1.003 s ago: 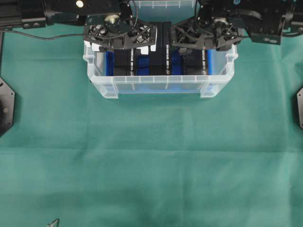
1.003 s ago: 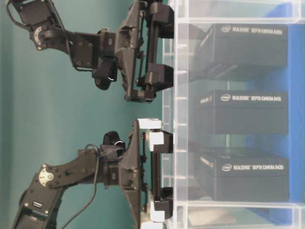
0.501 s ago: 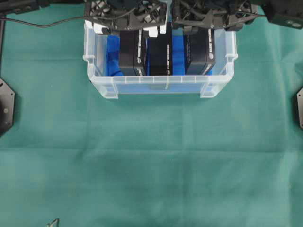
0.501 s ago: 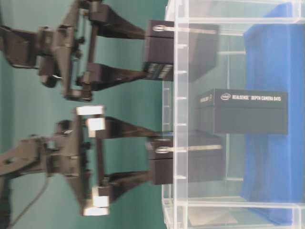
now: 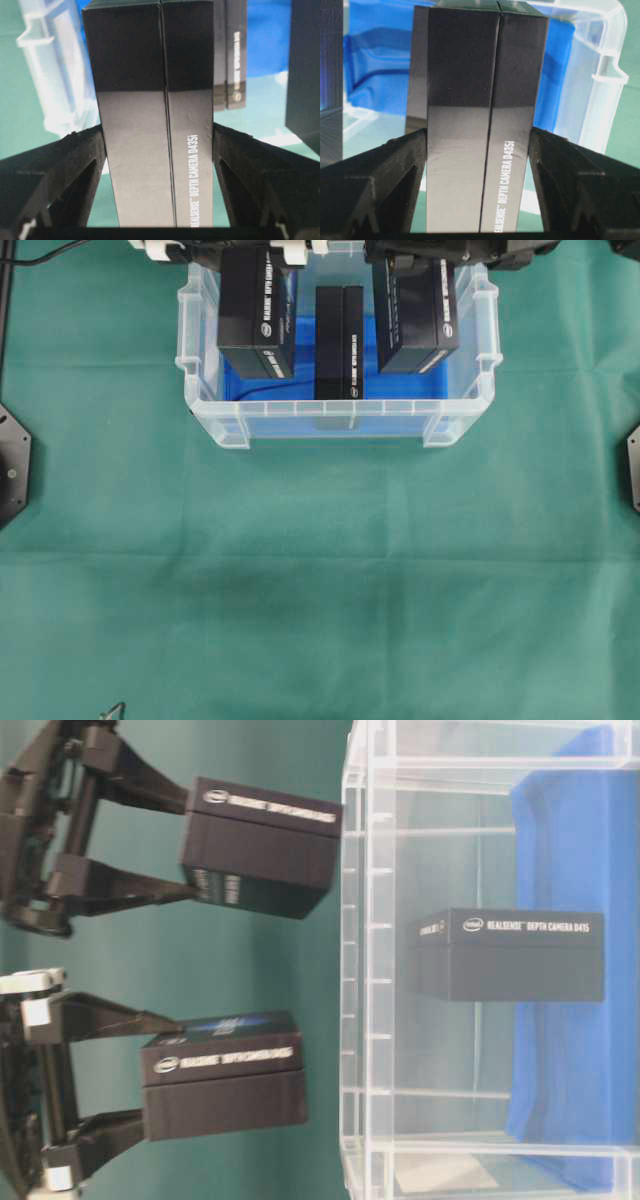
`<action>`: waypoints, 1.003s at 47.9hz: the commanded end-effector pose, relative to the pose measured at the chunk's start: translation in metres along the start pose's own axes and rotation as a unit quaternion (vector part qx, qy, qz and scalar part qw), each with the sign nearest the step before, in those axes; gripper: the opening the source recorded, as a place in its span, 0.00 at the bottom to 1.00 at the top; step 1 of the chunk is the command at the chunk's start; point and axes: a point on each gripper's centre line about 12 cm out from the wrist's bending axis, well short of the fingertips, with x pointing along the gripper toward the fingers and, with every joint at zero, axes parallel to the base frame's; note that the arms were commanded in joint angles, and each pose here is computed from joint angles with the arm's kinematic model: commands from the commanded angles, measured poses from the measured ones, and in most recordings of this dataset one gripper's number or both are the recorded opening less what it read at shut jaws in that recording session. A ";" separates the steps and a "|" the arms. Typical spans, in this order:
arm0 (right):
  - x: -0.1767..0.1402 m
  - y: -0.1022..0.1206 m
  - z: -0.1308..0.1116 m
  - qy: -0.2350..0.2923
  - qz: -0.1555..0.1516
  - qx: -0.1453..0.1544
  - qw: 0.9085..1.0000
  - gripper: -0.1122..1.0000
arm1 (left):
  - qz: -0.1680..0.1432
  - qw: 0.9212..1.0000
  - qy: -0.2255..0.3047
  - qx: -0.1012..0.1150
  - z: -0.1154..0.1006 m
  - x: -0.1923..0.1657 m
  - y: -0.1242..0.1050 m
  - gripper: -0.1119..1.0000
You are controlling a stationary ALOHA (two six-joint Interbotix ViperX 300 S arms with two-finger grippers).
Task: Take the box out of the case with both arms.
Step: 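Lift both gripped boxes straight up out of the case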
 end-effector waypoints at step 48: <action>-0.077 0.006 -0.008 -0.003 0.017 -0.016 1.000 0.69 | -0.054 0.998 -0.017 0.009 -0.002 -0.077 -0.011 0.68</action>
